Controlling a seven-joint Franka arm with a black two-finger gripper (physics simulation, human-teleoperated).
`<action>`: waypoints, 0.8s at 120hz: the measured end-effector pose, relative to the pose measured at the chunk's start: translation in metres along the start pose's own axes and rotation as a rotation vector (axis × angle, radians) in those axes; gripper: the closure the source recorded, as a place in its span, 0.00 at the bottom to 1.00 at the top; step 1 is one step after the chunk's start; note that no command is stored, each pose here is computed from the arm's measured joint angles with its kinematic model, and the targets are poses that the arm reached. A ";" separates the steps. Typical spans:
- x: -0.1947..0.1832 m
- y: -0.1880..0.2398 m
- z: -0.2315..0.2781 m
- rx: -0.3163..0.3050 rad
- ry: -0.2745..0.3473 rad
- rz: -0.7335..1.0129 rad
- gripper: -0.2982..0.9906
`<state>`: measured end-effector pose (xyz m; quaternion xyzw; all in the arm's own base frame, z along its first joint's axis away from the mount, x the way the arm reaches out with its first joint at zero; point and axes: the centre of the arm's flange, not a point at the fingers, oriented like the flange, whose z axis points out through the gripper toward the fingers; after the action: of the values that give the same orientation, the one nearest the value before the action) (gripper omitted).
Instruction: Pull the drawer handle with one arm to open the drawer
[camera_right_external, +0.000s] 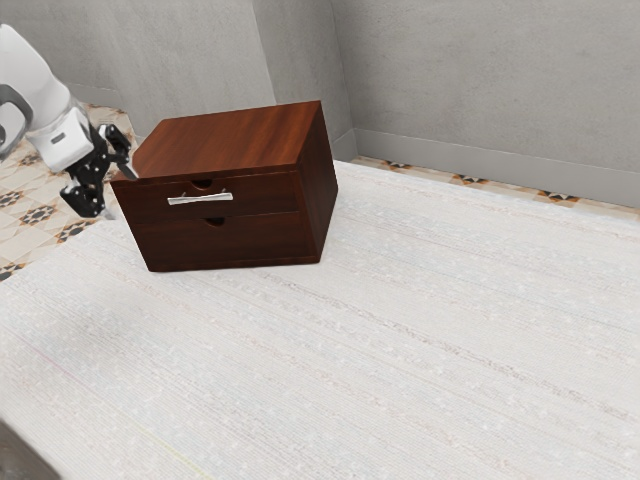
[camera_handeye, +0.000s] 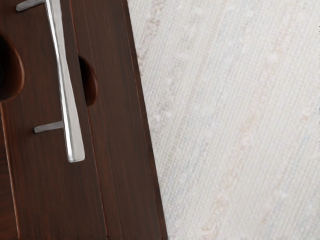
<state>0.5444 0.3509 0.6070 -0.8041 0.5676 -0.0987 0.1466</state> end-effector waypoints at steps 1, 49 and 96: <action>-0.001 0.000 0.001 -0.002 -0.001 0.000 0.30; 0.042 -0.014 0.016 0.010 0.015 0.093 0.33; 0.060 -0.024 0.050 0.030 0.032 0.130 0.39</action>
<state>0.6024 0.3078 0.5676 -0.7616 0.6193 -0.1105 0.1558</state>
